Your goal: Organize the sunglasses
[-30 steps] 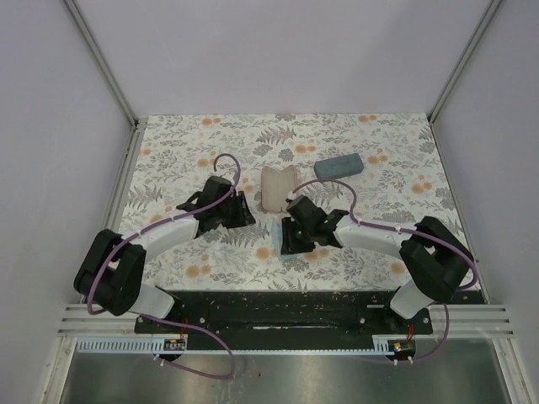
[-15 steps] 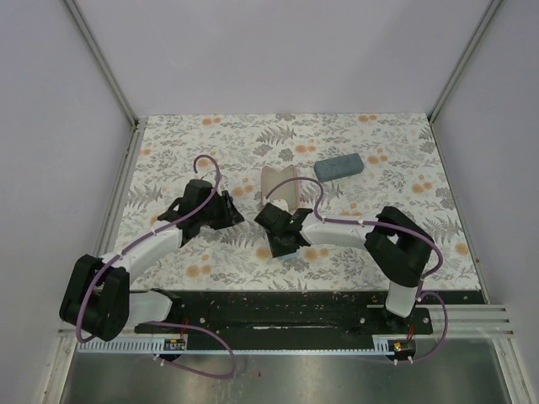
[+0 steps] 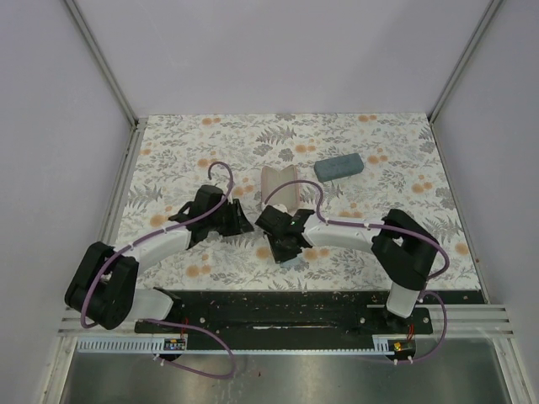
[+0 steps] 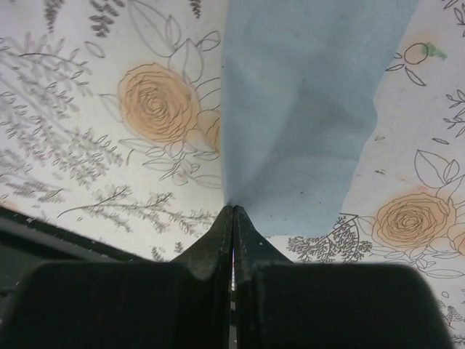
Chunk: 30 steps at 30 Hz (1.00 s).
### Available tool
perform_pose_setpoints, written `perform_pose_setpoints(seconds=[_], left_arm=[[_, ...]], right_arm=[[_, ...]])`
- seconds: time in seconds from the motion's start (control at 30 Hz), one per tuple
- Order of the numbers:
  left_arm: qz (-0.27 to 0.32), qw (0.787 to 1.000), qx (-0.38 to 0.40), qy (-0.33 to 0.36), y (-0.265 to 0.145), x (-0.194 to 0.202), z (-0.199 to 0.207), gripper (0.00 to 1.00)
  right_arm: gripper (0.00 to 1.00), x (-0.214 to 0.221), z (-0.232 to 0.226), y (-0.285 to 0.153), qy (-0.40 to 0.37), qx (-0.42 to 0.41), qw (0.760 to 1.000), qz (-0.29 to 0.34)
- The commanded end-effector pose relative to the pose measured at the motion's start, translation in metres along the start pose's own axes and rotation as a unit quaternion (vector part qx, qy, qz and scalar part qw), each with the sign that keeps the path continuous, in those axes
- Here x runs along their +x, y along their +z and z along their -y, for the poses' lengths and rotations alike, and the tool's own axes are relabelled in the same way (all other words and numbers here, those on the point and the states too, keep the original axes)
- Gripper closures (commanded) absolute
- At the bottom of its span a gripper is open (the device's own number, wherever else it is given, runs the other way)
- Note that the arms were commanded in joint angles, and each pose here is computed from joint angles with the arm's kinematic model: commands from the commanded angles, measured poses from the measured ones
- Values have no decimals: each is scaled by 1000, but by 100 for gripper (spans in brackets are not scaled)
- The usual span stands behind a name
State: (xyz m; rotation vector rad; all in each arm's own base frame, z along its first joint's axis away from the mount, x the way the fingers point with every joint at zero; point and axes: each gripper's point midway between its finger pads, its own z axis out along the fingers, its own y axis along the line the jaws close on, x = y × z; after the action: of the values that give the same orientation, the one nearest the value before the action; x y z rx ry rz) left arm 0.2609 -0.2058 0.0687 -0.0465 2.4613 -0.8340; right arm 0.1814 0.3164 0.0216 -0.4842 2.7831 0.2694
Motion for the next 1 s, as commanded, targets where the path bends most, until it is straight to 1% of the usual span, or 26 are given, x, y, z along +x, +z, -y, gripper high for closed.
perform_pose_setpoints(seconds=[0.0, 0.17, 0.2, 0.37, 0.4, 0.57, 0.67, 0.77, 0.9, 0.97], left_arm=[[8, 999, 39, 17, 10, -6, 24, 67], [-8, 999, 46, 23, 16, -4, 28, 63], [-12, 999, 44, 24, 17, -3, 27, 61], [-22, 999, 36, 24, 25, -3, 27, 44], [-26, 999, 35, 24, 28, -3, 27, 42], [-51, 998, 36, 21, 40, 7, 30, 43], [-64, 998, 19, -1, 49, 17, 26, 44], [-69, 996, 34, -33, 59, 25, 33, 47], [-67, 995, 37, -58, 69, 31, 35, 46], [-66, 995, 44, -65, 73, 31, 39, 48]], right_arm=[[100, -17, -22, -40, 23, -98, 995, 14], [100, -33, -25, -60, 30, -153, 988, 17], [100, -34, -24, -61, 31, -158, 987, 15], [100, -31, -22, -57, 31, -168, 985, 0], [100, -28, -22, -56, 30, -169, 985, -6], [100, -22, -22, -52, 30, -171, 985, -16], [100, -21, -22, -50, 30, -173, 984, -17], [100, -21, -23, -47, 29, -175, 984, -20], [100, -20, -24, -47, 30, -179, 983, -21], [100, -19, -24, -47, 30, -181, 983, -21]])
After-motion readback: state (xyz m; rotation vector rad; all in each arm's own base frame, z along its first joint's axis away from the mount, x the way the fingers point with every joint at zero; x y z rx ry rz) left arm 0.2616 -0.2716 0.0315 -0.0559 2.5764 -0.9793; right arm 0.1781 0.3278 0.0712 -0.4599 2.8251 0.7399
